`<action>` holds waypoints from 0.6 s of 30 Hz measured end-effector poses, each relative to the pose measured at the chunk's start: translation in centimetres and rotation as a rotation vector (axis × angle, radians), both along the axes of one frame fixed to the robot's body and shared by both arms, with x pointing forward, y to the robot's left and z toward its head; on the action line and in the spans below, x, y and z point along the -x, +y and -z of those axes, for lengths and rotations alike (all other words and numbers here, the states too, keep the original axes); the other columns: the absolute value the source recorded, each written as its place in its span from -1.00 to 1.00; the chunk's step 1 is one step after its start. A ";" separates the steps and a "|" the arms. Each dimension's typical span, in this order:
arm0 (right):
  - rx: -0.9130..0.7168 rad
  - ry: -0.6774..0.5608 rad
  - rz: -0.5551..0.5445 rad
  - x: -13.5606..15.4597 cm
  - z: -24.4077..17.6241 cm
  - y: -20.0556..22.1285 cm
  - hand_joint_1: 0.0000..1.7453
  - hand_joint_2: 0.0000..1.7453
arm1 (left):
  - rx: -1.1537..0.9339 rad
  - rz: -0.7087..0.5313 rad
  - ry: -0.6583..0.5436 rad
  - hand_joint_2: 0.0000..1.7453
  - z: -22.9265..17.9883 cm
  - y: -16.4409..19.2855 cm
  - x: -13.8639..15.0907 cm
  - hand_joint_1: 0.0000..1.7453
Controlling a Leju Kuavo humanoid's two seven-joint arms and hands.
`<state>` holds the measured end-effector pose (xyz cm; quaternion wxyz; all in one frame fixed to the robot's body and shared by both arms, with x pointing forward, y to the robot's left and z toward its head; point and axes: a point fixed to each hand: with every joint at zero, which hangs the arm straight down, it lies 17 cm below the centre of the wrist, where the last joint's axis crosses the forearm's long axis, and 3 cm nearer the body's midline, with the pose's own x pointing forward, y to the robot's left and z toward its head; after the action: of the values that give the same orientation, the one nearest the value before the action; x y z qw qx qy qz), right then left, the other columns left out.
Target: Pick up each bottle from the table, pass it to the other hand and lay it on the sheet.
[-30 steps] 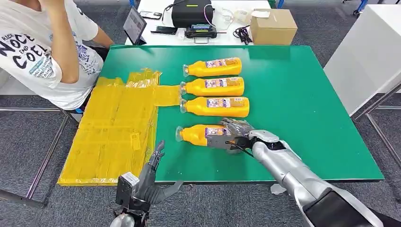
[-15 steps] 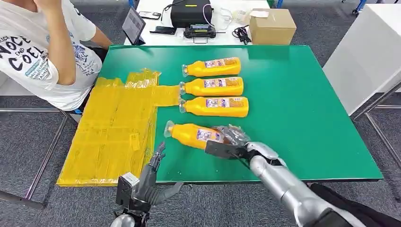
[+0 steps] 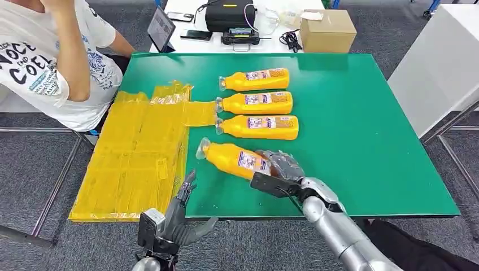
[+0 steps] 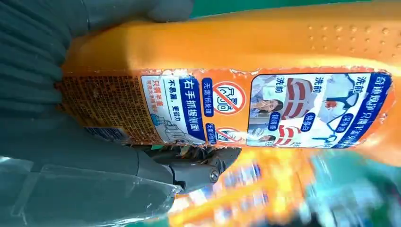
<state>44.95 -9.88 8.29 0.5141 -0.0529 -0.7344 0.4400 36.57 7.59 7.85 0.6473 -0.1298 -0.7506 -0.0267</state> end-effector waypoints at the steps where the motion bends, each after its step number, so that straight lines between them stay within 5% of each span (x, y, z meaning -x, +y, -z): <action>1: -0.089 -0.072 0.034 0.2 -2.5 0.2 1.00 1.00 | -0.001 -0.006 0.002 1.00 0.1 0.1 0.1 -1.00; 8: -0.451 -0.424 0.296 2.8 -15.7 -3.7 1.00 1.00 | 0.009 -0.144 -0.020 1.00 -0.6 2.2 -0.1 -1.00; 18: -0.558 -0.437 0.437 5.9 -14.3 -6.4 1.00 1.00 | 0.139 -0.180 0.029 1.00 -1.3 2.9 -0.5 -1.00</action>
<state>39.07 -16.33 22.59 0.4222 -0.1584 -0.8887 0.0832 37.07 10.50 9.19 0.6471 -0.1068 -0.7500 0.0855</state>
